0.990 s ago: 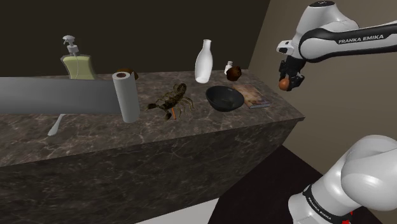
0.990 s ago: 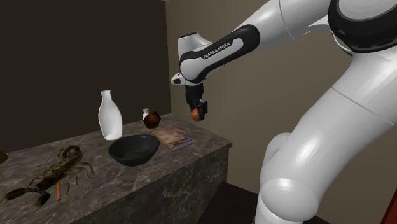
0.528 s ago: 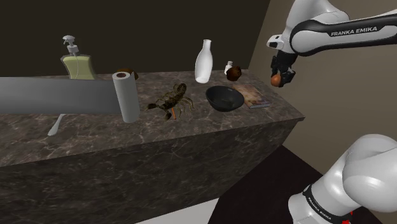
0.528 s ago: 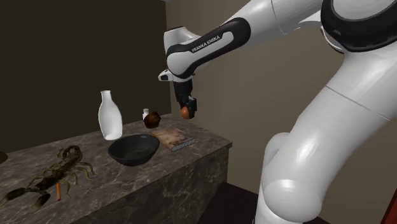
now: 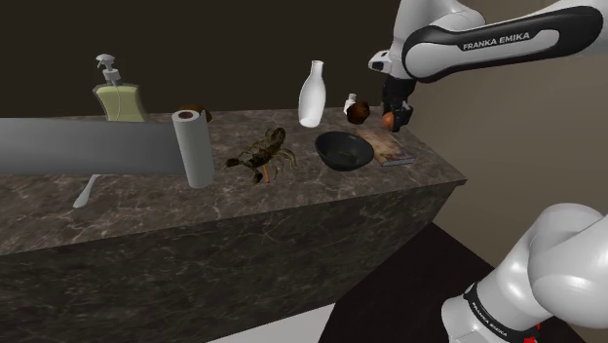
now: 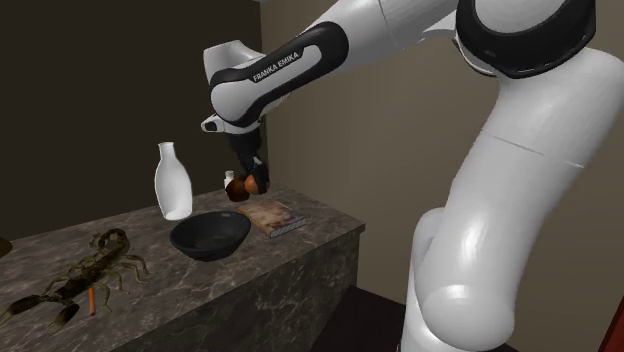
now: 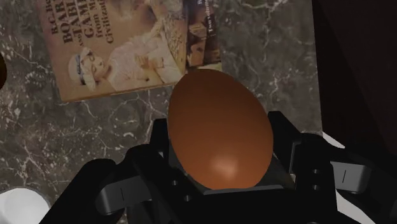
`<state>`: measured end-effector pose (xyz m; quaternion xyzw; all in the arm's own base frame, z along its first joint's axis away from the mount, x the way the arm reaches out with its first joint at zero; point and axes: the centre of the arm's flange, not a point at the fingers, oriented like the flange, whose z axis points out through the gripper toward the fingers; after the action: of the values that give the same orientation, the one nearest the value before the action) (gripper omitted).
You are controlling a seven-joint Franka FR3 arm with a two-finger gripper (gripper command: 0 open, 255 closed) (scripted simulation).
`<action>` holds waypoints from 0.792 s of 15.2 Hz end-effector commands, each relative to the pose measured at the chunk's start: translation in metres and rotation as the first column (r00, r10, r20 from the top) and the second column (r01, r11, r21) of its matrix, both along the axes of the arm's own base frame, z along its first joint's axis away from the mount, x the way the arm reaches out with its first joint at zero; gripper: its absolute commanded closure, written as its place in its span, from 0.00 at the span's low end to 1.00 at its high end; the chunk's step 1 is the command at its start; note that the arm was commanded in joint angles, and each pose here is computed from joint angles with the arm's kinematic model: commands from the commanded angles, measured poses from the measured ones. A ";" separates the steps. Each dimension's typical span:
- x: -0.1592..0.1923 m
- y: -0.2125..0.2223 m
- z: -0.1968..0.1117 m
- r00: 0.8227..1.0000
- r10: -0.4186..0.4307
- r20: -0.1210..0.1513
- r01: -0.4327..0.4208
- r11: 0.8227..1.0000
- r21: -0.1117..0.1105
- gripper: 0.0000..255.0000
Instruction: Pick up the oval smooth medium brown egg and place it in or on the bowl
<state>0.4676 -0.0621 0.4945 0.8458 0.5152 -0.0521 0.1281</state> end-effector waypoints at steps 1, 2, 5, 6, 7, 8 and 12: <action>0.013 0.022 0.005 1.000 0.000 0.000 0.000 1.000 0.001 1.00; 0.020 0.033 0.005 1.000 0.000 0.000 0.000 1.000 0.001 1.00; 0.042 0.066 0.005 1.000 0.000 0.000 0.000 1.000 0.001 1.00; 0.050 0.077 0.005 1.000 0.000 0.000 0.000 1.000 0.001 1.00; 0.057 0.088 0.006 1.000 0.000 0.000 0.000 1.000 0.001 1.00; 0.065 0.099 0.006 1.000 0.000 0.000 0.000 1.000 0.001 1.00; 0.070 0.107 -0.010 1.000 0.000 0.000 0.000 1.000 0.001 1.00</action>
<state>0.5356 0.0439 0.4893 0.8458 0.5152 -0.0524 0.1278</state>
